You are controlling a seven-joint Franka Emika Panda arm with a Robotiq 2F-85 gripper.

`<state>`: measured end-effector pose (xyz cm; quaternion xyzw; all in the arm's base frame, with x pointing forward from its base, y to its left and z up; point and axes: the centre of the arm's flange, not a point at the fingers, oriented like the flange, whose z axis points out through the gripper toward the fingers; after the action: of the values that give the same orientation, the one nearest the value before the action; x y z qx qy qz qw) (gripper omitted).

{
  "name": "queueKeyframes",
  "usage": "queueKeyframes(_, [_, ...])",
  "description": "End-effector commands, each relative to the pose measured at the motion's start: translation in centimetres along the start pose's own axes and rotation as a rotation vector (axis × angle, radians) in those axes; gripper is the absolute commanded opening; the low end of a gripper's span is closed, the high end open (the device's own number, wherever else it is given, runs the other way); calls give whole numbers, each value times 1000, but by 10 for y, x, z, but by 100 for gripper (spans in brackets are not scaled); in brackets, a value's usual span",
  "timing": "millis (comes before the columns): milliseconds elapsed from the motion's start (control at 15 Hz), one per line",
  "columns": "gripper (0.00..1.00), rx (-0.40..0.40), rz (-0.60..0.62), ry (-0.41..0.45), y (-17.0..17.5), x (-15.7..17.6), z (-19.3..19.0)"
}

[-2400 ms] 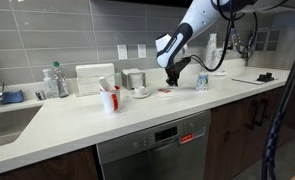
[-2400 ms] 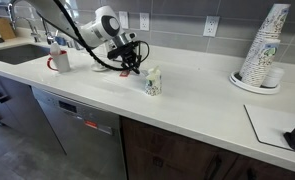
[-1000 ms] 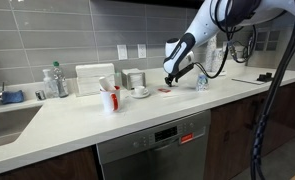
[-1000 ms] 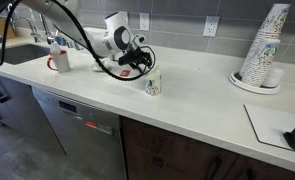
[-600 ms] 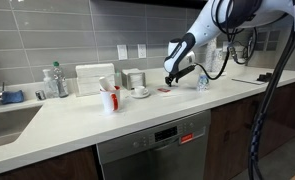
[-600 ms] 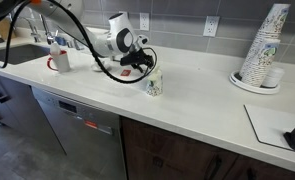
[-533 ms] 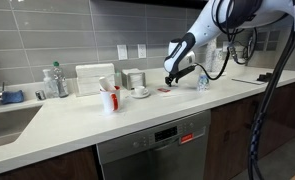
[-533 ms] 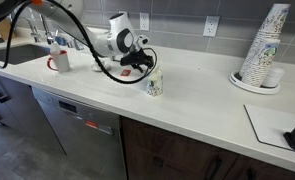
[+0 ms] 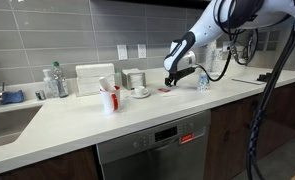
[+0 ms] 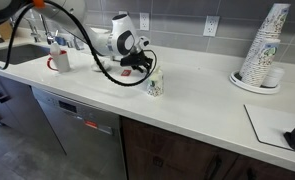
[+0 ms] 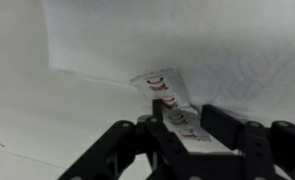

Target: Put the white sachet on the paper cup on the right

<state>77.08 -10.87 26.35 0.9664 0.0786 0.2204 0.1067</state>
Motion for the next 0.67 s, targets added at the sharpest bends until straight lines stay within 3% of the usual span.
queueKeyframes(0, [31, 37, -12, -44, 0, -3, 14])
queueKeyframes(67, [14, 36, -18, -49, -1, -3, 13])
queueKeyframes(133, [4, 33, -23, -46, -1, -1, 12])
queueKeyframes(600, [1, 1, -42, -75, -5, 6, -8])
